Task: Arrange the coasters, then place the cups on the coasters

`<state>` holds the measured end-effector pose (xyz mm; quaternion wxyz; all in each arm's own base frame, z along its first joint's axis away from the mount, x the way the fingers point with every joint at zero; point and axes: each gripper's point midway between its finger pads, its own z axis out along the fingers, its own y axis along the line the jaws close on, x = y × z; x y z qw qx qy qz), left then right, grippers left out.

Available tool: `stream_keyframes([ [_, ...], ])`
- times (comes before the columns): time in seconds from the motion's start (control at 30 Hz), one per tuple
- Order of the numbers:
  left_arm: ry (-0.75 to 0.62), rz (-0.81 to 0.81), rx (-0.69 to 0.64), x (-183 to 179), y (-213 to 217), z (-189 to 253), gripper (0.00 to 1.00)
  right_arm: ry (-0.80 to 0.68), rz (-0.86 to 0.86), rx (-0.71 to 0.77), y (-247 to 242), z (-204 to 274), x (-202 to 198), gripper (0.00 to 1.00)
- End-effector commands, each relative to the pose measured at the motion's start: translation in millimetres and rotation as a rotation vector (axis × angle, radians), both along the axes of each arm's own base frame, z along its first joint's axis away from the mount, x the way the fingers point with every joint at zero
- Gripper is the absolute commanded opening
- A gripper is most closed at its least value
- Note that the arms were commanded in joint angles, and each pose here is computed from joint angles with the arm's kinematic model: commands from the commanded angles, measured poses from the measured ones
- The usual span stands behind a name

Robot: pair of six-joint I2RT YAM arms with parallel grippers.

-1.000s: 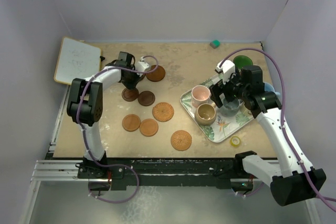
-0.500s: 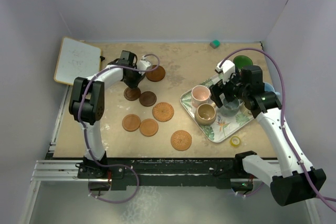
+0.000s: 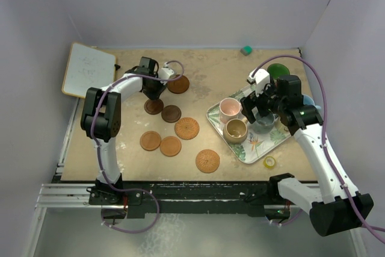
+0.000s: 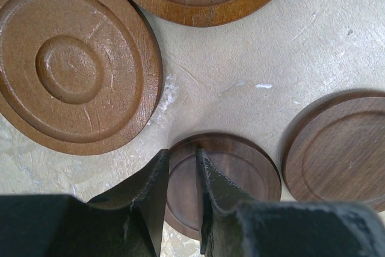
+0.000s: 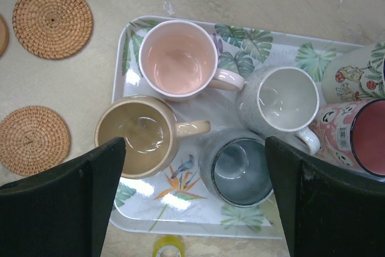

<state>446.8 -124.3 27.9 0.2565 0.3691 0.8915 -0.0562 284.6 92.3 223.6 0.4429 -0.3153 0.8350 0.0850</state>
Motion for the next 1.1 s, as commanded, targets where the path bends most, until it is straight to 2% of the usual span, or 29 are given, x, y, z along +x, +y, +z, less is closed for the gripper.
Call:
stream_keyframes([
  [0.0, 0.008, -0.005, 0.025, -2.2, -2.3, -14.0, 0.21, -0.050, 0.006, 0.002, 0.1, 9.9, 4.9, 1.00],
  [0.3, -0.049, 0.009, 0.108, 5.4, 15.2, -3.9, 0.21, -0.053, 0.007, 0.005, 0.2, 11.0, 4.7, 1.00],
  [0.63, -0.053, -0.006, 0.092, 0.3, 17.5, 11.0, 0.22, -0.049, 0.008, 0.006, 0.4, 10.2, 4.4, 1.00],
  [1.07, -0.032, 0.007, 0.012, -24.7, 18.4, 23.2, 0.35, -0.048, 0.015, 0.010, 1.8, 10.9, 3.9, 1.00],
])
